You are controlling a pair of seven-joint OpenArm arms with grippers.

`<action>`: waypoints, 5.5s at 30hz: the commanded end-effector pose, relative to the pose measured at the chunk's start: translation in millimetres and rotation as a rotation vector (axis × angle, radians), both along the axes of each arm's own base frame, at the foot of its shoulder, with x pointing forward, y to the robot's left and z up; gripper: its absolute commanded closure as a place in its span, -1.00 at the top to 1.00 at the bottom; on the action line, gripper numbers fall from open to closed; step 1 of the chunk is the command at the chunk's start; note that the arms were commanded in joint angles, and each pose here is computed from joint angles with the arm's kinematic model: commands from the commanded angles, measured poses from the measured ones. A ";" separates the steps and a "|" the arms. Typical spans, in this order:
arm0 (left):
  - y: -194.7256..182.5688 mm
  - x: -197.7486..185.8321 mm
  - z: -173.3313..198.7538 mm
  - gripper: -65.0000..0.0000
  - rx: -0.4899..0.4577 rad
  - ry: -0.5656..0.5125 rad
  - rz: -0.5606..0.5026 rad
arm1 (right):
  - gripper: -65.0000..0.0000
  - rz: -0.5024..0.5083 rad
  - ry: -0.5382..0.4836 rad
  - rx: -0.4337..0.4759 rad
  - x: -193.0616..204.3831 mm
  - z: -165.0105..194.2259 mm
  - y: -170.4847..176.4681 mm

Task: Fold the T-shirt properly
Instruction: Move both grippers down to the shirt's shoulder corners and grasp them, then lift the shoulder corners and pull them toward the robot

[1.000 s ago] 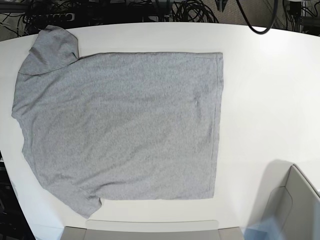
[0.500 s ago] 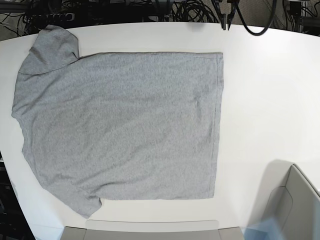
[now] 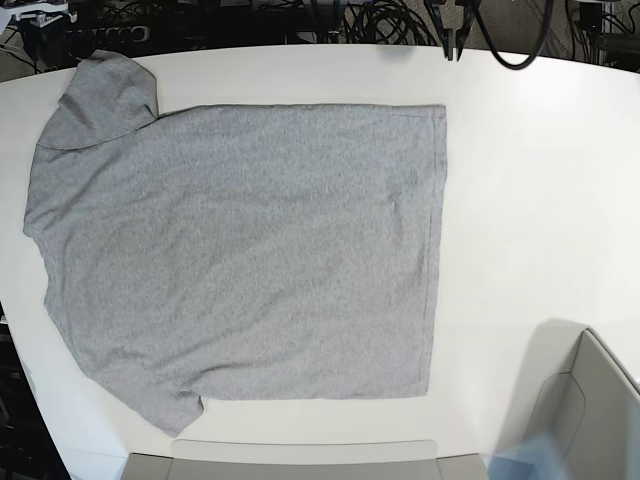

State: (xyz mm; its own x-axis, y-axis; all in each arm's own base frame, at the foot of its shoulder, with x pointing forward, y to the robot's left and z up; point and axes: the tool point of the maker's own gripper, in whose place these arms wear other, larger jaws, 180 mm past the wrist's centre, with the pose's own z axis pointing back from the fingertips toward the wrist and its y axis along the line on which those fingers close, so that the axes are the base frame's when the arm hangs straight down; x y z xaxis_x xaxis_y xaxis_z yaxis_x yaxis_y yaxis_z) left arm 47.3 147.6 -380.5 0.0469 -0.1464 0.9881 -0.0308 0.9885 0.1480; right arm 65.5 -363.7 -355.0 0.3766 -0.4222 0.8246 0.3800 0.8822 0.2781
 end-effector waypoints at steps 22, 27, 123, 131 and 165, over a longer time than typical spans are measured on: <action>2.7 -3.7 7.8 -0.79 0.015 -0.024 -0.001 | -0.23 -0.067 0.015 0.228 31.0 -61.2 19.3; 2.7 -3.4 7.4 -0.79 0.015 -0.024 -0.001 | -0.23 -0.112 -0.024 0.217 30.3 -49.2 8.1; -15.0 101.3 -48.6 -0.40 -0.891 0.645 0.093 | -0.23 0.104 -0.005 0.292 61.8 -62.4 67.6; -17.8 105.3 -63.3 -0.40 -0.901 0.656 0.119 | -0.23 0.164 0.030 0.242 58.2 -67.5 74.9; 43.5 49.6 -6.7 -1.00 -0.850 0.597 0.250 | -1.00 0.160 -0.175 0.116 53.1 26.3 51.5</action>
State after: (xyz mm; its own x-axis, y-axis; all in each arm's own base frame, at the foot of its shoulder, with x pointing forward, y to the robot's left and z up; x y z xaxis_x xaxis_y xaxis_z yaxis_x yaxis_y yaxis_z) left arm 90.6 190.0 -397.5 0.5122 0.6672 0.5408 -0.4230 0.7440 -0.5173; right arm 110.9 -305.4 -348.1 0.3674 -0.4750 0.7996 0.2039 0.8800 0.4291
